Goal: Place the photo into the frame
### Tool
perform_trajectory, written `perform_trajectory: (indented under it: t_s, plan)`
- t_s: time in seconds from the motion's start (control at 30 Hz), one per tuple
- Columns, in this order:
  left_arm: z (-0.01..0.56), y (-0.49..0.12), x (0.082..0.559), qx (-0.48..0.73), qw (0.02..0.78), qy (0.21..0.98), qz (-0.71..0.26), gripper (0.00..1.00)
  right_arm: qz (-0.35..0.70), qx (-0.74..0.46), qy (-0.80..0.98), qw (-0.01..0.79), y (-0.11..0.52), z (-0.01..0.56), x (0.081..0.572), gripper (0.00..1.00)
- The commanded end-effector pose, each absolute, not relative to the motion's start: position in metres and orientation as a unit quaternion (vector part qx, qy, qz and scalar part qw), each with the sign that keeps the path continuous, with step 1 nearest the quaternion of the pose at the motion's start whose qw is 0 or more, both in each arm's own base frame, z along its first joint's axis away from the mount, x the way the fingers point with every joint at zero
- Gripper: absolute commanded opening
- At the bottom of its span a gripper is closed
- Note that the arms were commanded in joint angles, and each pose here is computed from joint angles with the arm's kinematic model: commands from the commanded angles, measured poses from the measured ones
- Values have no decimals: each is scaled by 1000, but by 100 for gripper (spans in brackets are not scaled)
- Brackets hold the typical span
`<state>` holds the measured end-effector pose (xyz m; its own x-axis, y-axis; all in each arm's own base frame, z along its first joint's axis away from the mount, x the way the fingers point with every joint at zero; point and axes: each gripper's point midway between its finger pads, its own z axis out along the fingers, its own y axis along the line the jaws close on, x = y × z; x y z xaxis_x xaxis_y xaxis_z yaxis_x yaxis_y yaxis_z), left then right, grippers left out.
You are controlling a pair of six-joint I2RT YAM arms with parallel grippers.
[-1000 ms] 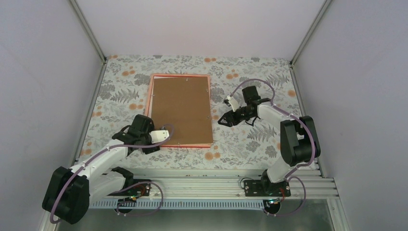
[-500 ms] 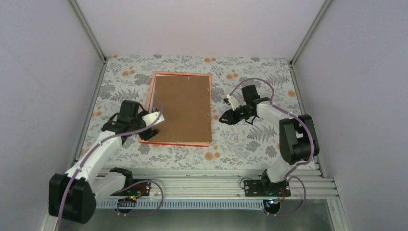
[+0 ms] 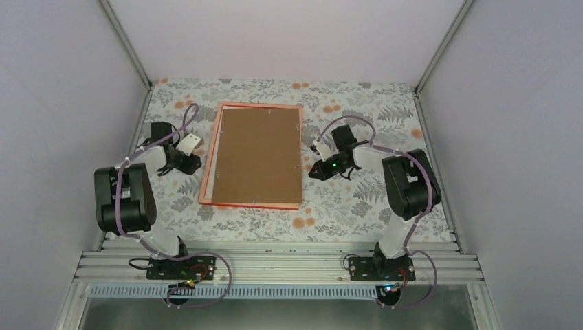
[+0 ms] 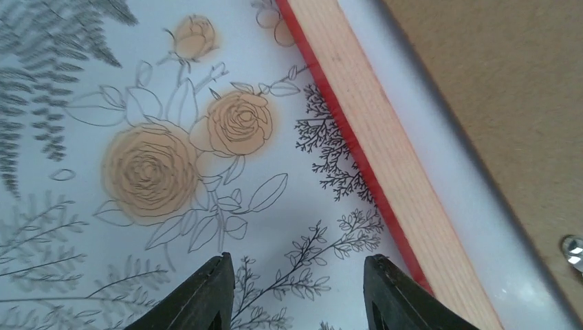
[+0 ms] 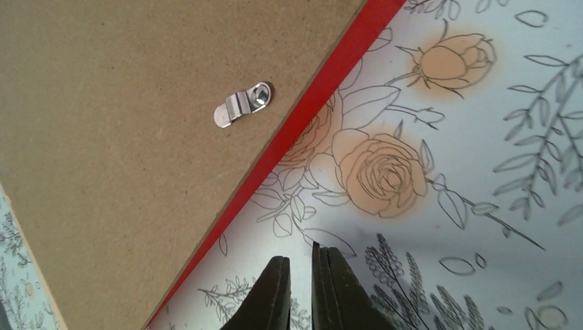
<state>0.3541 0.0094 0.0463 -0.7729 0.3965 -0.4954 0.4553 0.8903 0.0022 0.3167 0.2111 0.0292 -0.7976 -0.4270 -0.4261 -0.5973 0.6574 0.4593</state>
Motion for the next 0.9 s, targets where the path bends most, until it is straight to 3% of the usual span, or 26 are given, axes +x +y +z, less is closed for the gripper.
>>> perform_trajectory:
  t_s: [0.0,0.27,0.87]
  plan:
    - [31,11,363,219,241,943,-66,48,294,-301,894,155,225,29,326,9]
    - [5,-3,346,226,206,947,-98,43,294,-319,889,148,243,30,323,6]
    - [5,-76,303,287,184,929,-145,40,231,-364,894,124,255,22,313,4]
